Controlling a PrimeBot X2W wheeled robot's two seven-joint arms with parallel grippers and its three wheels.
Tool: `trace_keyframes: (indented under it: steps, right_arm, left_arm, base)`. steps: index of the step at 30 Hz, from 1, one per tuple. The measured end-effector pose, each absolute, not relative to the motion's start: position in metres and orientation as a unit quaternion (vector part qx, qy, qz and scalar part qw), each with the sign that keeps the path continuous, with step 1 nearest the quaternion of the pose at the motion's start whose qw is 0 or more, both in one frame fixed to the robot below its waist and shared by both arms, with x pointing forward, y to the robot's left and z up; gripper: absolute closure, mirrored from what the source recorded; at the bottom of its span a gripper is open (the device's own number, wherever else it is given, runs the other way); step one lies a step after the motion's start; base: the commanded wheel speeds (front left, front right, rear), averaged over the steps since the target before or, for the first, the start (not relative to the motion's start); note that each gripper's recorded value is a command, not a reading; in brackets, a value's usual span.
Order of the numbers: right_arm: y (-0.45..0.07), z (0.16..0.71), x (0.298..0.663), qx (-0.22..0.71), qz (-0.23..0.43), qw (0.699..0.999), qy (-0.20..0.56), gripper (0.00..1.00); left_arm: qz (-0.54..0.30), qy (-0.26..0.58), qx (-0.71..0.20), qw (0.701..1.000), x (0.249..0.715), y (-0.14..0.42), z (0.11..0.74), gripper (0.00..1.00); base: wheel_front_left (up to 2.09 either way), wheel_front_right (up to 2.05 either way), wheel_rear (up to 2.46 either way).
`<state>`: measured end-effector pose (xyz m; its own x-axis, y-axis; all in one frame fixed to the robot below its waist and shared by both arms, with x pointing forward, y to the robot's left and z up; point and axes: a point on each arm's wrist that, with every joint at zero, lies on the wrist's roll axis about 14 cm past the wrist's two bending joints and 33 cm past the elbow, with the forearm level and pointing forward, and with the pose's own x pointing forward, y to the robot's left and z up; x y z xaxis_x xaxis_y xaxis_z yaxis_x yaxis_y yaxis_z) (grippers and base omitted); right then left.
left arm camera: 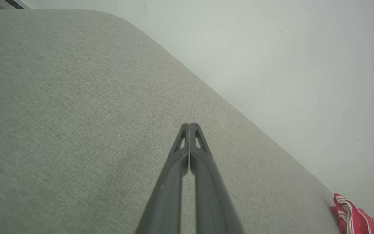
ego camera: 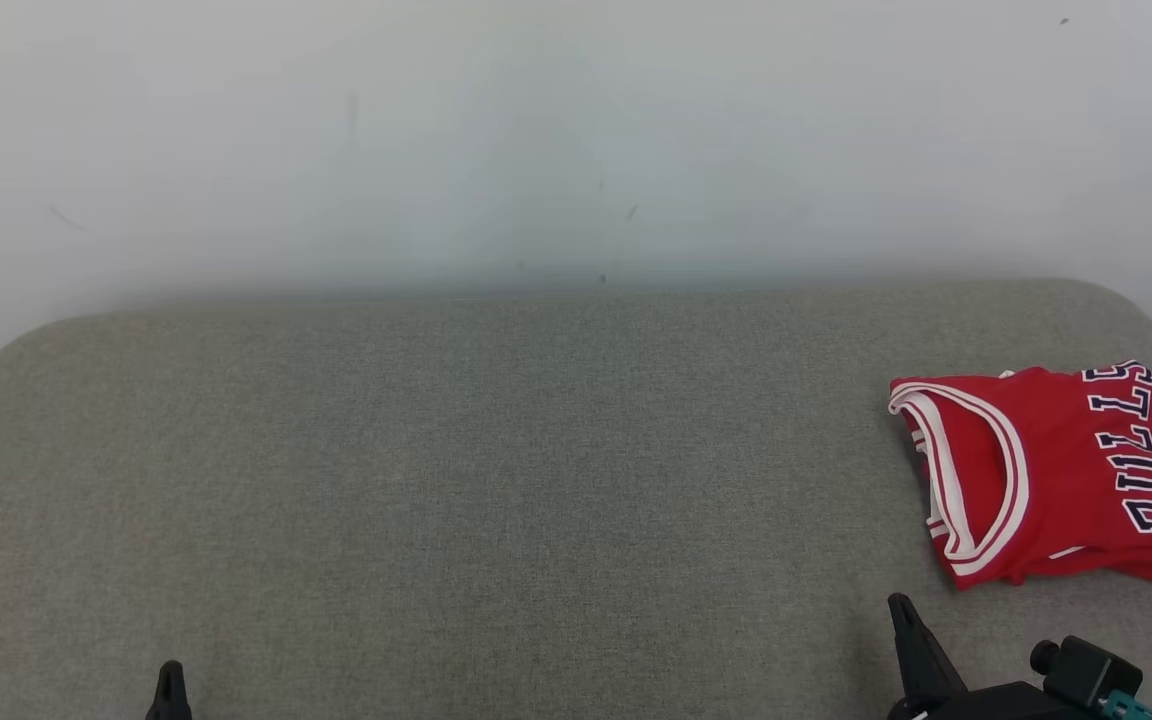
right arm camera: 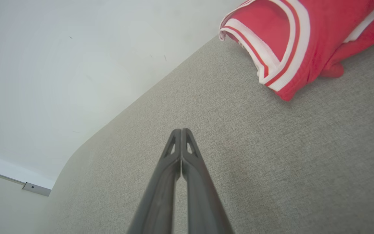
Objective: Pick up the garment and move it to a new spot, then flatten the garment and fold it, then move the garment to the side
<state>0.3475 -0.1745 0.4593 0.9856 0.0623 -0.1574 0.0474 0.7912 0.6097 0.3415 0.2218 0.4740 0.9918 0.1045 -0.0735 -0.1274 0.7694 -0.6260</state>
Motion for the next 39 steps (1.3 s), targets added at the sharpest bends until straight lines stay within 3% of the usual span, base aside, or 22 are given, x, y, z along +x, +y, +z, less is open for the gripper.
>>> trace_keyframes:
  steps: [39]
  right_arm:
    - [-0.181,0.484,0.373,0.529,-0.007,0.847,0.044,1.0]
  left_arm:
    - [0.052,0.013,-0.537,0.842,0.367,0.22,0.486,1.0]
  base:
    - [0.0,0.0,0.0]
